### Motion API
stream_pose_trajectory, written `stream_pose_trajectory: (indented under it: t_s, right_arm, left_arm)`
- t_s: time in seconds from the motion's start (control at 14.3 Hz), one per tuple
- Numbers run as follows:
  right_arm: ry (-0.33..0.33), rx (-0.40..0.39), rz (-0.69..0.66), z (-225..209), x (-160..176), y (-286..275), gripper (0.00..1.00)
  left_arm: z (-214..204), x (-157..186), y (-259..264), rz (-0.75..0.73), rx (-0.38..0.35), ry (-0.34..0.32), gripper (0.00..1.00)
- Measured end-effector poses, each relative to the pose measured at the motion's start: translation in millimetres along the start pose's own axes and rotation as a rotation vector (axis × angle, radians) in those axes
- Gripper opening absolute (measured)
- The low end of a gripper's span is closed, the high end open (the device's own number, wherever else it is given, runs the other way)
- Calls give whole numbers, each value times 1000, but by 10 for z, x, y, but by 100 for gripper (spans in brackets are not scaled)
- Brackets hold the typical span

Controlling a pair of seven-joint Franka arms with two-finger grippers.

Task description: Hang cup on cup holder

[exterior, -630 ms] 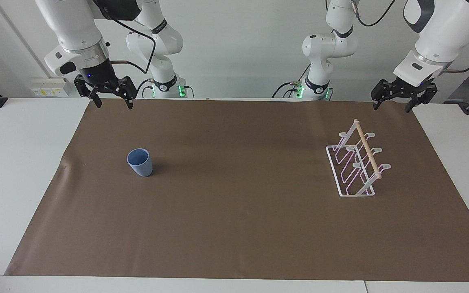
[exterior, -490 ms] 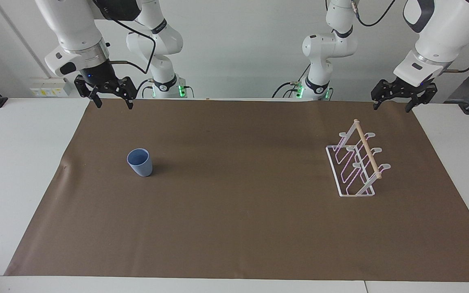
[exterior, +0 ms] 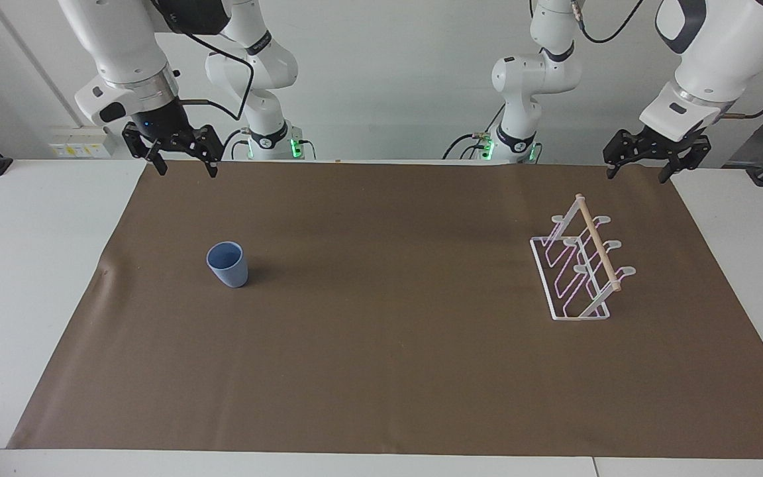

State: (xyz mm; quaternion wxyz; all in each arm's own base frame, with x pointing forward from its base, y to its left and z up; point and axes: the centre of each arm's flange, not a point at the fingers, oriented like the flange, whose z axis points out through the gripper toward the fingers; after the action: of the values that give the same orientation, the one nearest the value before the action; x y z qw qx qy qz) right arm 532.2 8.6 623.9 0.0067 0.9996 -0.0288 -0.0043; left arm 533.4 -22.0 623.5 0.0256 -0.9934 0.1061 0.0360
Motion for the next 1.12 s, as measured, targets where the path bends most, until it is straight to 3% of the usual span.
stream_pose_trajectory:
  t_s: [0.21, 0.49, 1.12]
  right_arm:
    - [-13, -1, 0, 83, -38, 5, 100]
    - [32, 3, -3, 277, -67, 36, 100]
    - [94, -4, -157, 1075, 98, 345, 100]
  left_arm:
    - [11, 0, 1, 0, 0, -2, 100]
    - [15, 0, 1, 0, -1, -3, 100]
    - [18, 0, 1, 0, -1, -4, 100]
